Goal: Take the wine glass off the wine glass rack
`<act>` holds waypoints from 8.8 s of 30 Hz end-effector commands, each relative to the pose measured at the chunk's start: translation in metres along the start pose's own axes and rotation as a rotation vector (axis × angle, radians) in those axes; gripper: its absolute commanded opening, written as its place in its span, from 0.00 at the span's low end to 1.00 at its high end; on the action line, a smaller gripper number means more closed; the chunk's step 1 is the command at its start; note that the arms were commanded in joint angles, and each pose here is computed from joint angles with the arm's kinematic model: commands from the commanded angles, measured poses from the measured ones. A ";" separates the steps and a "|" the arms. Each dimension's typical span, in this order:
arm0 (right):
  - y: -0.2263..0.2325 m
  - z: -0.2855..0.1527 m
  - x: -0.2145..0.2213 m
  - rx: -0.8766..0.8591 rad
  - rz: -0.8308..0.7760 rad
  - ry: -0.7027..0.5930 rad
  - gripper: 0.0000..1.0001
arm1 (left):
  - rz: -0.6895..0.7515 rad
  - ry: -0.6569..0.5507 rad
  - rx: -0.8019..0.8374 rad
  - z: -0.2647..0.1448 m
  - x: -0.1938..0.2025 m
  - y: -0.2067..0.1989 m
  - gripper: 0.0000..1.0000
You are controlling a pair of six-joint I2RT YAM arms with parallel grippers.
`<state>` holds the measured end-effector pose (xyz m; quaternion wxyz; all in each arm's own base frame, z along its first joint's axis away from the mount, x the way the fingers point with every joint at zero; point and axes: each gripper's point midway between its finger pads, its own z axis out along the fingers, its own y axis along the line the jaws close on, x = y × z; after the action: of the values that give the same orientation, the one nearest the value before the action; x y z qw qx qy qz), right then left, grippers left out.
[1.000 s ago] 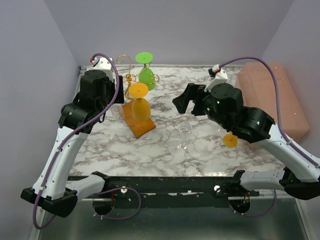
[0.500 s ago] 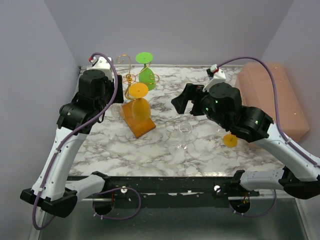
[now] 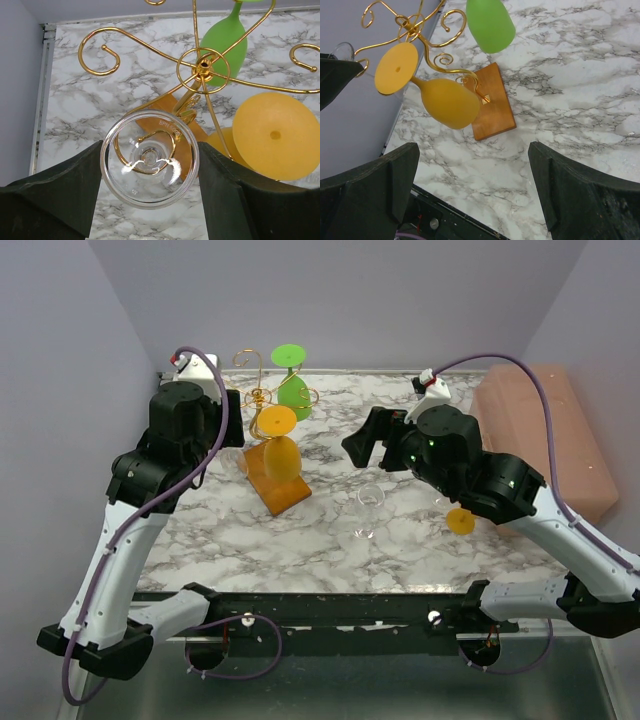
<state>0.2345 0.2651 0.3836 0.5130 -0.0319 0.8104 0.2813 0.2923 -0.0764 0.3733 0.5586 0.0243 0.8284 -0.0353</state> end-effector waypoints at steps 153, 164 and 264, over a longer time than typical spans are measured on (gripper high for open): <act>0.008 -0.012 0.033 -0.170 0.135 0.008 1.00 | -0.133 -0.124 0.313 -0.109 -0.026 -0.023 0.41; 0.023 -0.021 0.033 -0.308 0.278 -0.041 1.00 | -0.166 -0.135 0.378 -0.135 -0.026 -0.030 0.41; 0.081 -0.100 -0.021 -1.055 0.700 -0.347 0.01 | -0.621 -0.347 0.803 -0.141 -0.097 -0.094 0.62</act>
<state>0.1365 0.2927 0.4381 0.3992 0.0273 0.4597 0.7928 0.1826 -0.1613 0.5260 0.5737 -0.0314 0.6071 -0.5488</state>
